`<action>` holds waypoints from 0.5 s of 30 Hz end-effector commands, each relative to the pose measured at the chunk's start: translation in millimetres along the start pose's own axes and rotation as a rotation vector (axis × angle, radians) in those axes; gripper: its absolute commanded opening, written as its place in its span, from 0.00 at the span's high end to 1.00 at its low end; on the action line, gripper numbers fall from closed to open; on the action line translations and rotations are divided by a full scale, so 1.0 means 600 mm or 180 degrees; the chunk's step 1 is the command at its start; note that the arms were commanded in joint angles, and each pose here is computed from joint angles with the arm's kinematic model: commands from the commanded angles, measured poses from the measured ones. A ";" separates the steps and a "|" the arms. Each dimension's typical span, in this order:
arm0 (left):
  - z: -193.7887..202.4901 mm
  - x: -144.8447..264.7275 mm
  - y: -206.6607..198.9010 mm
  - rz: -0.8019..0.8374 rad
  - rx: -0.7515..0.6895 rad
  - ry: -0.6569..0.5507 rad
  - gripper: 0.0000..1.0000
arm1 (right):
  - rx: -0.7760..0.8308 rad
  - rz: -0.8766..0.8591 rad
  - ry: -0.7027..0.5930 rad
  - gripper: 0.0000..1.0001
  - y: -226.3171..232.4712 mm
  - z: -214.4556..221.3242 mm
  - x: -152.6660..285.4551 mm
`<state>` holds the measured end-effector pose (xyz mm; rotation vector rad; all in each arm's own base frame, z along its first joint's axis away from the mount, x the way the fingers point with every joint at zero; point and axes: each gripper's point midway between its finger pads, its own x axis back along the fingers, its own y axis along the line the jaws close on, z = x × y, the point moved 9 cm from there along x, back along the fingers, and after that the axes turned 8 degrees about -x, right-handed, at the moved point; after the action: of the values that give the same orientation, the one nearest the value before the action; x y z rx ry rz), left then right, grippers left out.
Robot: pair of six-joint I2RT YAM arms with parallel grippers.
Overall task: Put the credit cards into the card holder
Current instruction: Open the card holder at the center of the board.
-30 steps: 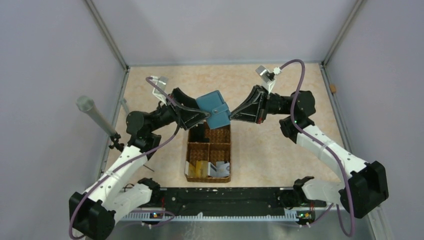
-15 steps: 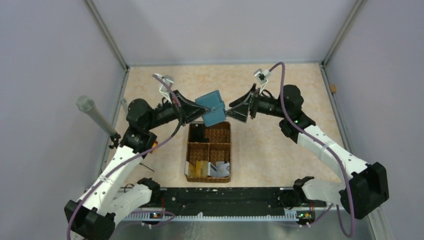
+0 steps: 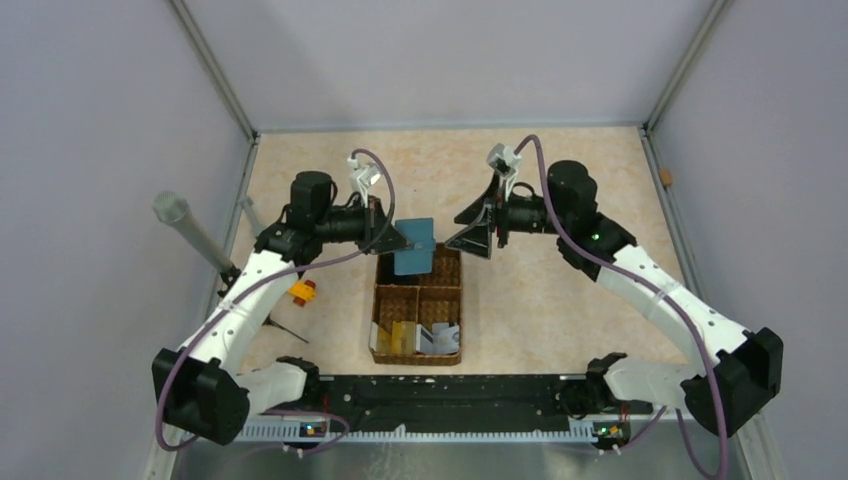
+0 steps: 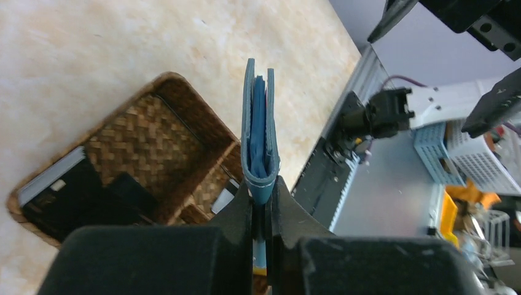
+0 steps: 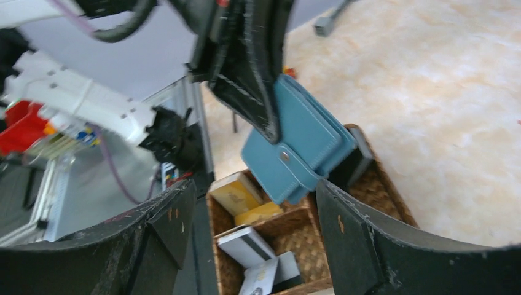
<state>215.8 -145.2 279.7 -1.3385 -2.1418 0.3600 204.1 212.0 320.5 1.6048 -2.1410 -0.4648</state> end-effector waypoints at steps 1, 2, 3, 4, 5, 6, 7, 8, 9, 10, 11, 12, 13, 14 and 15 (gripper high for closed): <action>-0.002 0.006 -0.025 0.0614 -0.0105 0.0103 1.00 | 0.0305 -0.0727 0.0212 0.28 0.052 -0.019 -0.005; 0.000 0.004 -0.025 0.0726 -0.0047 0.0133 1.00 | 0.0309 -0.0797 0.0270 0.29 0.054 -0.017 -0.007; 0.000 0.002 -0.027 0.0832 0.0014 0.0165 1.00 | 0.0311 -0.0846 0.0322 0.29 0.055 -0.015 -0.010; 0.001 0.001 -0.028 0.0912 0.0075 0.0195 1.00 | 0.0277 -0.0850 0.0392 0.31 0.053 -0.011 -0.013; 0.001 -0.001 -0.028 0.0960 0.0115 0.0210 1.00 | 0.0265 -0.0854 0.0444 0.33 0.050 -0.009 -0.016; 0.001 -0.002 -0.028 0.0976 0.0135 0.0206 1.00 | 0.0244 -0.0867 0.0510 0.34 0.048 -0.004 -0.021; 0.003 -0.002 -0.027 0.0972 0.0136 0.0203 1.00 | 0.0229 -0.0887 0.0567 0.35 0.047 0.001 -0.025; 0.004 -0.002 -0.027 0.0970 0.0134 0.0203 1.00 | 0.0203 -0.0901 0.0615 0.37 0.045 0.005 -0.030; 0.006 -0.002 -0.028 0.0971 0.0132 0.0203 1.00 | 0.0185 -0.0925 0.0665 0.39 0.043 0.011 -0.035; 0.006 -0.001 -0.030 0.0989 0.0118 0.0203 1.00 | 0.0171 -0.0934 0.0711 0.41 0.041 0.015 -0.041; 0.007 0.001 -0.032 0.1013 0.0099 0.0203 1.00 | 0.0163 -0.0920 0.0741 0.43 0.038 0.019 -0.046; 0.008 0.001 -0.034 0.1035 0.0079 0.0201 1.00 | 0.0157 -0.0913 0.0766 0.44 0.035 0.022 -0.049; 0.009 0.002 -0.036 0.1057 0.0059 0.0202 1.00 | 0.0156 -0.0897 0.0775 0.45 0.031 0.023 -0.052; 0.009 0.004 -0.039 0.1092 0.0034 0.0202 1.00 | 0.0163 -0.0892 0.0787 0.45 0.029 0.024 -0.054; 0.010 0.004 -0.042 0.1132 0.0026 0.0214 1.00 | 0.0184 -0.0894 0.0798 0.45 0.027 0.025 -0.056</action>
<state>202.6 -153.0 276.6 -1.5598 -1.8564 0.4805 190.0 243.2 299.1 1.8015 -1.7674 -0.3301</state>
